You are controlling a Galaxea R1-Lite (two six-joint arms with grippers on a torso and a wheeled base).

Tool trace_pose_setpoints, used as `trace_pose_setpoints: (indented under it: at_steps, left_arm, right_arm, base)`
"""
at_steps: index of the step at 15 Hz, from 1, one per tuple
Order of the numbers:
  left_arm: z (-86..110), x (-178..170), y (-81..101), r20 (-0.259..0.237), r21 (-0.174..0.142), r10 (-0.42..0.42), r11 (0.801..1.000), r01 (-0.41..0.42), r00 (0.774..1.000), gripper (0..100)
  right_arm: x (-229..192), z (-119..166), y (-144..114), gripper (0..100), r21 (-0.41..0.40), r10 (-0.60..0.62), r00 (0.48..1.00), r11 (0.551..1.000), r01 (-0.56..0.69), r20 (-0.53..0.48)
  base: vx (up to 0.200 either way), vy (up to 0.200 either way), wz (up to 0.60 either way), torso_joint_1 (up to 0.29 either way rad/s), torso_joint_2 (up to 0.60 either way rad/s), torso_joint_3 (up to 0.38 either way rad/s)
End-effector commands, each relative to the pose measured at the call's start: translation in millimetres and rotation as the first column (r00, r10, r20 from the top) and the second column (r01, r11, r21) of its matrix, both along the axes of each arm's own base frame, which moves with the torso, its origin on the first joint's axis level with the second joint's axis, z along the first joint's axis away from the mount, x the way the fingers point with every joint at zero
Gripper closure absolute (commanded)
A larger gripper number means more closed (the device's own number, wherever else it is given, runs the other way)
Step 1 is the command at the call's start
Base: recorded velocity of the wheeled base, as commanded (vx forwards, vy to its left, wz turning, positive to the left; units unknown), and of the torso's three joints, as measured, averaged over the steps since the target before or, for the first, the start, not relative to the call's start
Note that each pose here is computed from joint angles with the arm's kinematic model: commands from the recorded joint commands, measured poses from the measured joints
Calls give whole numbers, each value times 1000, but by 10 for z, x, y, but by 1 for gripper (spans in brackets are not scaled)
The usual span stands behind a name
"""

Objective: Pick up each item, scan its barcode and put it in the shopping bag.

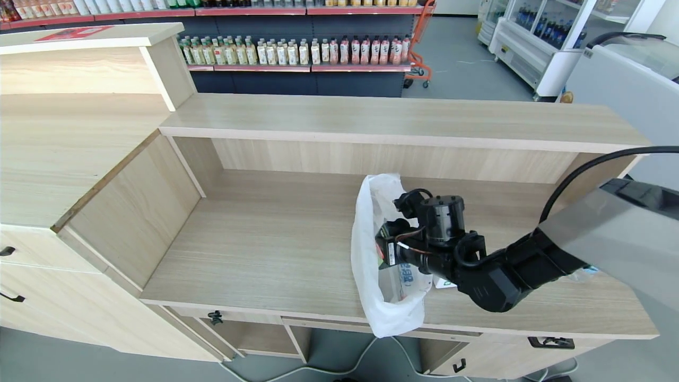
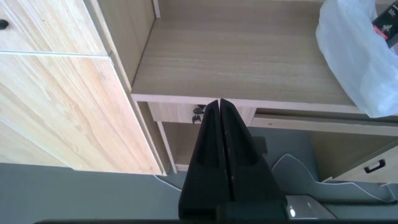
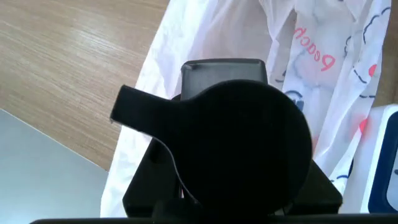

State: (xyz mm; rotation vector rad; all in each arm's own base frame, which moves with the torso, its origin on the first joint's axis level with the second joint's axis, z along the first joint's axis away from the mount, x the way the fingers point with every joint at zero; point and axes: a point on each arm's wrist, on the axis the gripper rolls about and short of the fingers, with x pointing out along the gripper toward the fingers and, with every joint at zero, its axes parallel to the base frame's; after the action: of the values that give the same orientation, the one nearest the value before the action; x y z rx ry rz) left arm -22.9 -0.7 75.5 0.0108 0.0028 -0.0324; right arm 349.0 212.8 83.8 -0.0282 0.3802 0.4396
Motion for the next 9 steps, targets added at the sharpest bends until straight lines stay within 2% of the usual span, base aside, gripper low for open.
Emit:
trace_pose_setpoints:
  at_steps: [1, 8, 9]
  left_arm:
    - [-1, 0, 0, 0, 0, 0, 1000, 0, 1000, 100]
    - [-1, 0, 0, 0, 0, 0, 1000, 0, 1000, 100]
    - [-1, 0, 0, 0, 0, 0, 1000, 0, 1000, 100]
  right_arm:
    - [-23, -166, 51, 100, -26, 15, 999, 1000, -16, -37]
    - [-140, -480, -64, 100, -185, 35, 996, 982, -49, -80]
    - [-151, -501, -79, 0, -191, 34, 996, 980, -49, -82]
  base:
    - [0, 0, 0, 0, 0, 0]
    - [0, 0, 0, 0, 0, 0]
    - [0, 0, 0, 0, 0, 0]
